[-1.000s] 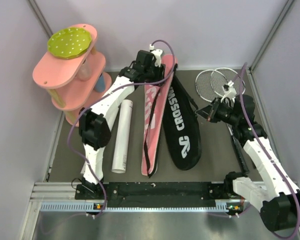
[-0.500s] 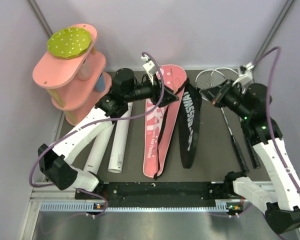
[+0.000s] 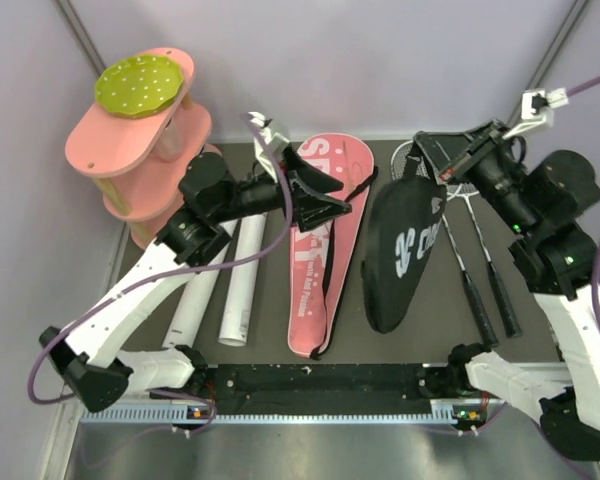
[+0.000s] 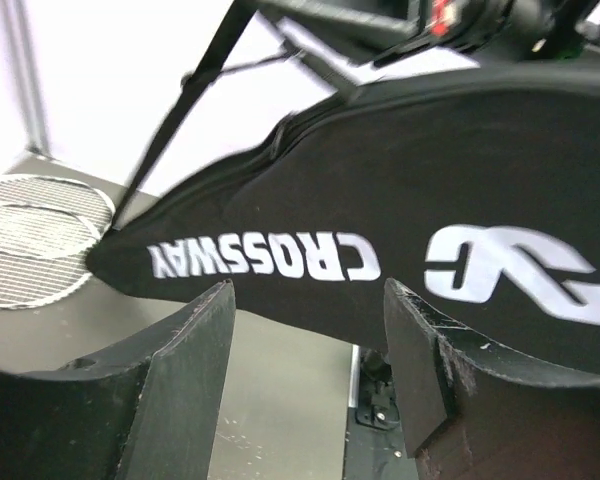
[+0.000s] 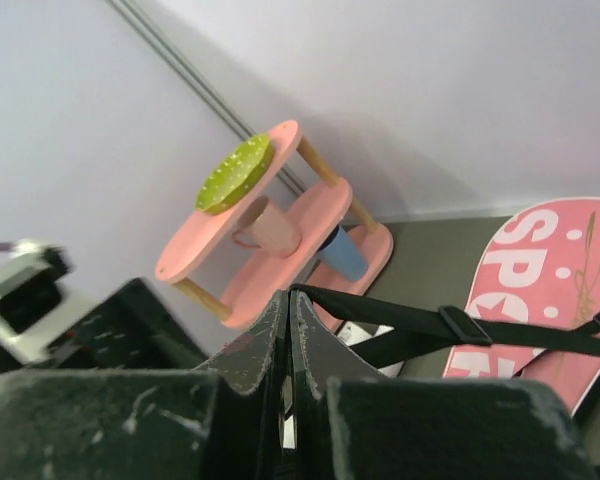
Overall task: Pack up the badminton gear
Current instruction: Pick up the racket bag from the center of the board.
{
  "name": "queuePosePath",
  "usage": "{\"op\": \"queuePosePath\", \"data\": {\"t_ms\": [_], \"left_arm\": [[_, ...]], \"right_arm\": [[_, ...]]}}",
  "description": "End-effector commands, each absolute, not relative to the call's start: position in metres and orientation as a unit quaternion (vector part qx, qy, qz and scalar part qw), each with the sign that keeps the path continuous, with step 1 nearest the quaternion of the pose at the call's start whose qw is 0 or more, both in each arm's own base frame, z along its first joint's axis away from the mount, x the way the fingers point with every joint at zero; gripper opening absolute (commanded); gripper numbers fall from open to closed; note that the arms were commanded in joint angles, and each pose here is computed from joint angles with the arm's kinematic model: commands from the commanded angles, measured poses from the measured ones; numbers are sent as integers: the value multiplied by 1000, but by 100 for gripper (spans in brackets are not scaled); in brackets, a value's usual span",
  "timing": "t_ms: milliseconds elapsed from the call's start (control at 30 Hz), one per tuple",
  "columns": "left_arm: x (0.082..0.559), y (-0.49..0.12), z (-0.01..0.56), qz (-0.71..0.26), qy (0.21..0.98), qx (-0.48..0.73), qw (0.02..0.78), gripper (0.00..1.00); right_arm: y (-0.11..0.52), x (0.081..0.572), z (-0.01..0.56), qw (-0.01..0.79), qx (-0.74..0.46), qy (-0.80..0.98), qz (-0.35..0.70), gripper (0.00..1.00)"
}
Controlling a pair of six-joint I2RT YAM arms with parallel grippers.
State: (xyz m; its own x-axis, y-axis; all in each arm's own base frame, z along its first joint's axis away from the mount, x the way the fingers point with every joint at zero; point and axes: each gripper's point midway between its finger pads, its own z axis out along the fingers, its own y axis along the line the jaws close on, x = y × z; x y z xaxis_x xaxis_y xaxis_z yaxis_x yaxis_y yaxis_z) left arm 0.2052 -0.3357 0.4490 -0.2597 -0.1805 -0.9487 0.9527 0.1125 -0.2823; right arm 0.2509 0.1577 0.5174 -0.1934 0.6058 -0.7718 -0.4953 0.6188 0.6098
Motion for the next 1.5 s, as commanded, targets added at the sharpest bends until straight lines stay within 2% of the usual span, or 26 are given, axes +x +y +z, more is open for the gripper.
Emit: {"op": "queuePosePath", "data": {"t_ms": [0, 67, 100, 233, 333, 367, 500, 567, 700, 833, 867, 1067, 1100, 1233, 1333, 1467], "left_arm": [[200, -295, 479, -502, 554, 313, 585, 64], [226, -268, 480, -436, 590, 244, 634, 64], [229, -252, 480, -408, 602, 222, 649, 69], [236, -229, 464, -355, 634, 193, 659, 74], [239, -211, 457, -316, 662, 173, 658, 74], [249, -193, 457, -280, 675, 128, 671, 73], [245, -155, 467, -243, 666, 65, 702, 73], [240, -165, 471, -271, 659, 77, 697, 73], [244, -229, 435, -355, 696, 147, 607, 74], [257, -273, 398, -430, 723, 117, 529, 72], [265, -283, 404, -452, 703, 109, 538, 72], [316, -317, 345, -459, 744, 41, 484, 74], [323, -322, 350, -469, 734, 37, 490, 80], [346, -347, 329, -495, 735, 2, 464, 88], [359, -356, 313, -490, 750, -27, 443, 88], [381, -355, 297, -461, 758, -52, 458, 87]], "right_arm": [[174, 290, 500, 627, 59, 660, 411, 0], [187, 315, 469, 608, 71, 678, 406, 0], [192, 323, 469, 614, 73, 669, 412, 0], [227, 360, 429, 575, 70, 697, 423, 0], [247, 381, 411, 568, 62, 709, 414, 0], [250, 385, 413, 570, 60, 707, 414, 0], [268, 406, 395, 555, 52, 717, 419, 0], [274, 412, 399, 556, 44, 714, 423, 0], [285, 417, 397, 546, 30, 718, 431, 0], [285, 411, 398, 543, 26, 715, 440, 0], [284, 410, 398, 542, 27, 715, 441, 0], [288, 401, 394, 522, 28, 718, 460, 0], [288, 400, 393, 519, 29, 719, 461, 0], [283, 394, 393, 516, 42, 720, 461, 0], [266, 396, 391, 532, 61, 731, 423, 0], [262, 382, 398, 537, 31, 733, 417, 0]]}}
